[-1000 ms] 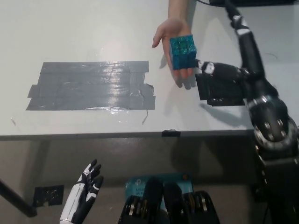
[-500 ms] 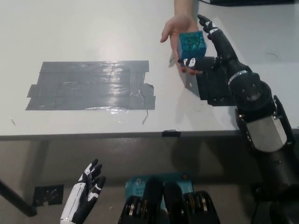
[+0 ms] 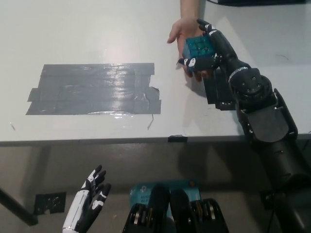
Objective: A person hands a rubik's cube to the robot and rhe robot picks it up with its right hand and places it on the black spot on the desk infron tof it
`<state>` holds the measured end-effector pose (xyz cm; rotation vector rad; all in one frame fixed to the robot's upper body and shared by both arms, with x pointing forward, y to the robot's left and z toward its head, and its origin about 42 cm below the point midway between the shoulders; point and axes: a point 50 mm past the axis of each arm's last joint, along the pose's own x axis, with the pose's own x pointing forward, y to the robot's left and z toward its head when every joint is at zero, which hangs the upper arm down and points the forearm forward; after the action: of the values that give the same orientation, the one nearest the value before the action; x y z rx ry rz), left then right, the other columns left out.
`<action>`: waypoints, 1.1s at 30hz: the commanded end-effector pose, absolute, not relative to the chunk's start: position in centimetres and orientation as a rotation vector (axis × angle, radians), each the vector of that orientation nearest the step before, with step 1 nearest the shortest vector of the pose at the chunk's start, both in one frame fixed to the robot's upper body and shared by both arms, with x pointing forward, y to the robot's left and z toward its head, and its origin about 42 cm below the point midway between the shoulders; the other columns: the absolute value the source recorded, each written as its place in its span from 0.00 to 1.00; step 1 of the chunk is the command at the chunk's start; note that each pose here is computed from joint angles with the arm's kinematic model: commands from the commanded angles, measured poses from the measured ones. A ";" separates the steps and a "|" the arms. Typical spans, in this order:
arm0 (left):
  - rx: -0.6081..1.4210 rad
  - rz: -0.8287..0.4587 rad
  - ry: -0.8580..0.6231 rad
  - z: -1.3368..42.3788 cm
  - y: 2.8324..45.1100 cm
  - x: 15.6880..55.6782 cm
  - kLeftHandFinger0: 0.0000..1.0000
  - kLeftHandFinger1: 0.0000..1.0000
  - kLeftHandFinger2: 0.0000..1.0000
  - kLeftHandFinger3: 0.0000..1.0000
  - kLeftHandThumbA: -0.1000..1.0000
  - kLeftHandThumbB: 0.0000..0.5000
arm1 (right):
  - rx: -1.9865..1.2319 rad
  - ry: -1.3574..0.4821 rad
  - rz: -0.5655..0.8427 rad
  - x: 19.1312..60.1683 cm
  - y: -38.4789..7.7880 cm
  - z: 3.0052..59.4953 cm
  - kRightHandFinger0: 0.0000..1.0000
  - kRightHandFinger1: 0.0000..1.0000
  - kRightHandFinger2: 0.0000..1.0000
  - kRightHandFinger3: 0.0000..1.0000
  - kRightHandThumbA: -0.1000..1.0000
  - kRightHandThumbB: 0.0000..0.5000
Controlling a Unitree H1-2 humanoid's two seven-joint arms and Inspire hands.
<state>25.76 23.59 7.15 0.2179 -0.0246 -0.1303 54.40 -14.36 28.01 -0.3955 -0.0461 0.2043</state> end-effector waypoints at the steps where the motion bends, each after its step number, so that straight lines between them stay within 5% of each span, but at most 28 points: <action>1: 0.233 -0.135 -0.083 8.4 23.5 26.1 1.00 1.00 1.00 1.00 0.82 0.25 | -0.372 -0.186 0.216 55.3 -13.5 32.9 1.00 1.00 1.00 1.00 0.82 0.87; 3: 0.220 -0.136 -0.083 8.5 23.5 26.3 1.00 1.00 1.00 1.00 0.81 0.24 | -0.390 -0.182 0.218 55.4 -13.6 32.9 1.00 1.00 1.00 1.00 0.82 0.98; 6: 0.228 -0.132 -0.082 8.5 23.6 26.5 1.00 1.00 1.00 1.00 0.81 0.26 | -0.415 -0.176 0.229 55.4 -13.9 32.5 1.00 1.00 1.00 1.00 0.76 0.98; 8: 0.229 -0.135 -0.080 8.6 23.6 26.5 1.00 1.00 1.00 1.00 0.83 0.27 | -0.453 -0.154 0.209 55.3 -14.1 32.3 1.00 1.00 1.00 1.00 0.49 0.85; 9: 0.230 -0.135 -0.078 8.5 23.7 26.4 1.00 1.00 1.00 1.00 0.83 0.26 | -0.471 -0.145 0.199 55.3 -14.1 32.0 0.87 0.91 0.92 1.00 0.31 0.71; 10: 0.231 -0.137 -0.073 8.4 23.7 26.2 1.00 1.00 1.00 1.00 0.83 0.26 | -0.514 -0.122 0.178 55.3 -14.2 31.5 0.34 0.51 0.70 0.83 0.06 0.68; 11: 0.230 -0.137 -0.072 8.4 23.8 26.1 1.00 1.00 1.00 1.00 0.83 0.26 | -0.551 -0.101 0.174 55.3 -14.4 31.0 0.12 0.36 0.59 0.61 0.00 0.61; 14: 0.216 -0.135 -0.070 8.4 23.7 26.0 1.00 1.00 1.00 1.00 0.82 0.26 | -0.582 -0.097 0.168 55.0 -14.9 30.2 0.08 0.45 0.78 0.74 0.00 0.49; 18: 0.217 -0.129 -0.066 8.2 23.9 25.7 1.00 1.00 1.00 1.00 0.81 0.27 | -0.607 -0.104 0.158 54.6 -15.1 29.4 0.26 0.71 1.00 0.98 0.00 0.38; 33: 0.203 -0.126 -0.068 8.2 24.0 25.5 1.00 1.00 1.00 1.00 0.79 0.24 | -0.521 -0.311 0.046 52.8 -17.0 35.0 0.22 0.75 1.00 1.00 0.00 0.28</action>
<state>25.55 23.80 7.13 0.2151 -0.0176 -0.1229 53.00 -16.06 29.36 -0.5371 -0.1536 0.1300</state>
